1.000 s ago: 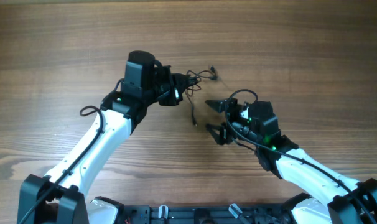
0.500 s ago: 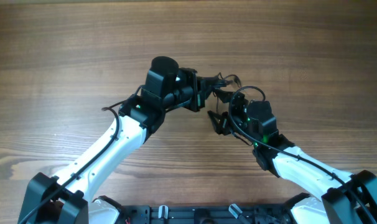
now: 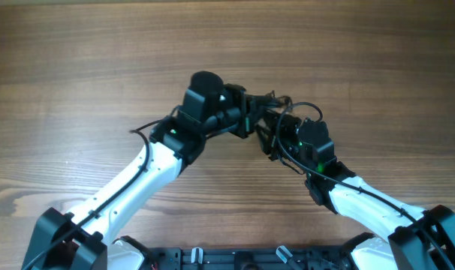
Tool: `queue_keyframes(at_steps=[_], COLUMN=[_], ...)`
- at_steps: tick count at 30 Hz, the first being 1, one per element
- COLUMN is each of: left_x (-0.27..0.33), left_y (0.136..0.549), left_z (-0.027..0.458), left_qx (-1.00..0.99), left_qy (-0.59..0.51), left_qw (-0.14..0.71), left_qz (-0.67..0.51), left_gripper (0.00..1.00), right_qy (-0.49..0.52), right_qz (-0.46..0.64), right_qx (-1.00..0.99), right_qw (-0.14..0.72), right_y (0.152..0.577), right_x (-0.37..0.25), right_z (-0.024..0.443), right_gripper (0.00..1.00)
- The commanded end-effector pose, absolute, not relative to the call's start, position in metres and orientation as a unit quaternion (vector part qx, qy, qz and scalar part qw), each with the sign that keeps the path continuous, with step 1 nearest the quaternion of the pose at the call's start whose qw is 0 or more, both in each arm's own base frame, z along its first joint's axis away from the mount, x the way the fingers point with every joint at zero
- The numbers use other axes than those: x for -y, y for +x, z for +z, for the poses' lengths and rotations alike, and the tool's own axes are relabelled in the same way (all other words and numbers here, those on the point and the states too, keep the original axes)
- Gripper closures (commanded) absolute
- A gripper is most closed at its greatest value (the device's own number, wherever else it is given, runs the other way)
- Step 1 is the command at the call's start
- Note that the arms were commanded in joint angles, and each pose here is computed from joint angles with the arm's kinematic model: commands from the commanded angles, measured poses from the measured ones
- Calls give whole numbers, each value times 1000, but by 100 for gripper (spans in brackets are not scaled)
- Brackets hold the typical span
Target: Untangle cables
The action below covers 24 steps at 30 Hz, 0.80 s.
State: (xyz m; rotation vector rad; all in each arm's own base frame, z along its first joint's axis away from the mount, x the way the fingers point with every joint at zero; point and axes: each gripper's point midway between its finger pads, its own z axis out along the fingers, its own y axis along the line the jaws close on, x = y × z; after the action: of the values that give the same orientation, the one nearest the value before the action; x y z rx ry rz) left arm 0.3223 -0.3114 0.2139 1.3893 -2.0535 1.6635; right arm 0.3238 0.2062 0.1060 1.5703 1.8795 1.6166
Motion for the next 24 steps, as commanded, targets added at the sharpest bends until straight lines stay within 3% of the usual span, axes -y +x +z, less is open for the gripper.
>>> queue_keyframes(at_steps=[1, 2, 4, 7, 10, 15, 24], left_x=[323, 323, 317, 292, 261, 216, 173], left_y=[317, 317, 323, 346, 372, 401, 414], left_z=[234, 234, 233, 233, 243, 279, 290], left_qx=[646, 646, 641, 623, 618, 623, 639], left_qy=[497, 497, 504, 527, 514, 428, 378], left_qw=[112, 112, 103, 78, 34, -50, -113], left_qz=[568, 568, 569, 573, 594, 652, 661], left_gripper=[96, 96, 96, 96, 96, 96, 96], right_qy=[526, 518, 458, 275, 154, 182, 179], right_qz=[541, 538, 527, 492, 453, 370, 374], right_qx=[-649, -657, -700, -792, -847, -896, -893], right_qw=[96, 103, 150, 235, 231, 165, 173], right_y=[321, 321, 321, 312, 289, 262, 265], right_x=[-209, -209, -209, -217, -224, -202, -203], right_z=[100, 100, 100, 98, 77, 31, 34], right_gripper=[88, 96, 96, 96, 96, 96, 90])
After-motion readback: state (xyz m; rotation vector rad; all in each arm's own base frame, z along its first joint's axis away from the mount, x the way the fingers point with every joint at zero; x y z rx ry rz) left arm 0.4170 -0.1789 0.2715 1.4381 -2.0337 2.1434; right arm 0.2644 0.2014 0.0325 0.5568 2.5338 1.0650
